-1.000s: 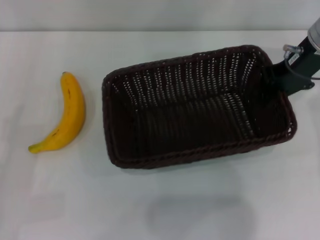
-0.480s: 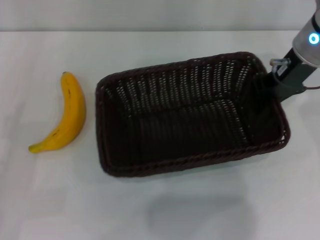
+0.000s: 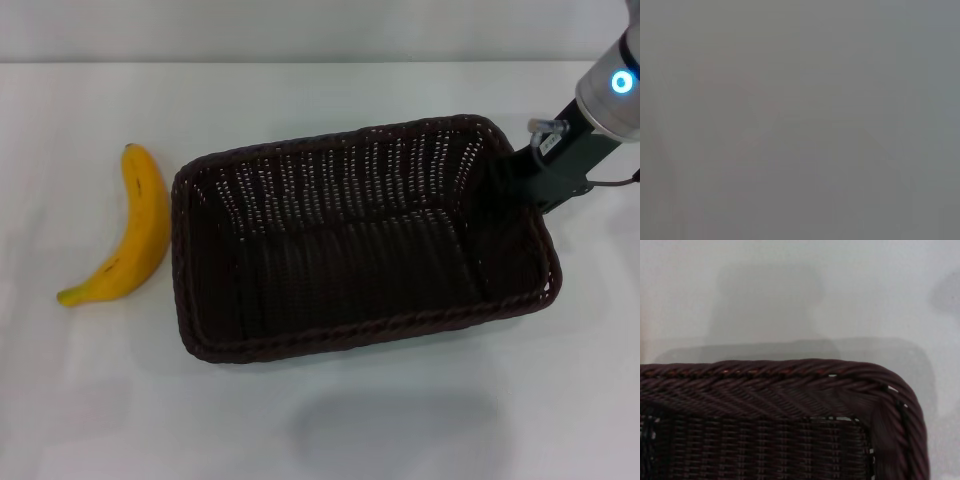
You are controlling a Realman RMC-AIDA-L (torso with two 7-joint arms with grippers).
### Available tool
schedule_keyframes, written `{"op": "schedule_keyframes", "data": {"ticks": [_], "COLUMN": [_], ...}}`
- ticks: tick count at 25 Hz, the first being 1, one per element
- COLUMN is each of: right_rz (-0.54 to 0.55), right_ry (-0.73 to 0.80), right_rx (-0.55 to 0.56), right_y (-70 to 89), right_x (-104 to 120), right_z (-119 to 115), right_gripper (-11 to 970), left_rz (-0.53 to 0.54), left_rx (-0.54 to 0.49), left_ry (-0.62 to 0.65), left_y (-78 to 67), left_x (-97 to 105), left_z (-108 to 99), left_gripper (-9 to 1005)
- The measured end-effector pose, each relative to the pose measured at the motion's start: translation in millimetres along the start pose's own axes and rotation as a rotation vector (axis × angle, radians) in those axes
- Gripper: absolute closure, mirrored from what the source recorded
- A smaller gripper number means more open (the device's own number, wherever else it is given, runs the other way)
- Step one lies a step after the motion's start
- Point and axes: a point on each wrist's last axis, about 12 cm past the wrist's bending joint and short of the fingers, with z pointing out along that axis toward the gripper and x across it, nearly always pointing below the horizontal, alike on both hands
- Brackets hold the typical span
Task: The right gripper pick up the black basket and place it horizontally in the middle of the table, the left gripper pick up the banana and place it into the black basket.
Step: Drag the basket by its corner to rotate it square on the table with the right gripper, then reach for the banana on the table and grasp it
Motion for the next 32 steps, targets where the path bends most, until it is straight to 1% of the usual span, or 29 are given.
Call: {"op": "schedule_keyframes", "data": {"ticks": [1, 3, 5, 9, 13, 14, 16, 18, 22, 24, 26, 29, 32], "right_rz": [-0.003, 0.003, 0.006, 0.017, 0.018, -0.005, -0.015, -0.028, -0.08, -0.125, -0.181, -0.266, -0.313], "right_ry": [-0.002, -0.029, -0.045, -0.073, -0.082, -0.128, -0.174, -0.253, -0.409, -0.494, -0.59, -0.742, -0.893], "right_rx": [-0.008, -0.033, -0.041, -0.031, -0.012, 0.012, 0.013, 0.006, 0.006, 0.011, 0.015, 0.012, -0.006], "right_y": [0.0, -7.3, -10.7, -16.9, -19.0, -22.9, -27.7, -36.1, -45.4, -51.2, -60.2, -81.6, -115.6], "right_x": [1.1, 6.9, 10.1, 14.8, 16.2, 18.9, 21.2, 26.8, 45.1, 54.6, 63.0, 73.5, 85.4], "right_z": [-1.7, -10.6, -15.9, -27.4, -33.2, -43.3, -50.4, -63.2, -90.5, -99.9, -104.7, -104.3, -97.7], "right_gripper": [581, 580, 578, 576, 573, 572, 571, 569, 567, 565, 564, 562, 560], "left_rz": [0.0, -0.001, -0.001, -0.002, -0.003, -0.004, -0.009, -0.012, -0.034, -0.061, -0.101, -0.162, -0.228], "left_rx": [-0.002, -0.007, -0.009, -0.009, -0.009, -0.01, -0.012, -0.016, -0.025, -0.023, -0.01, 0.033, 0.105], "left_ry": [0.0, 0.0, 0.001, -0.003, -0.001, 0.003, 0.009, 0.018, 0.032, 0.029, 0.029, 0.052, 0.104], "left_y": [0.2, 0.5, 0.6, 0.4, 0.0, -0.2, -0.1, 0.9, 5.1, 9.2, 11.2, 16.2, 24.6], "left_x": [0.0, 0.1, 0.2, -0.3, 0.2, 0.8, 1.6, 2.4, 2.7, 1.1, -0.2, -2.0, -6.1], "left_z": [-0.1, -0.5, -1.1, -2.0, -1.4, -1.4, -2.3, -3.1, -3.4, -2.7, 0.2, 9.2, 17.8], "left_gripper": [149, 149, 150, 151, 151, 152, 152, 153, 154, 154, 155, 155, 156]}}
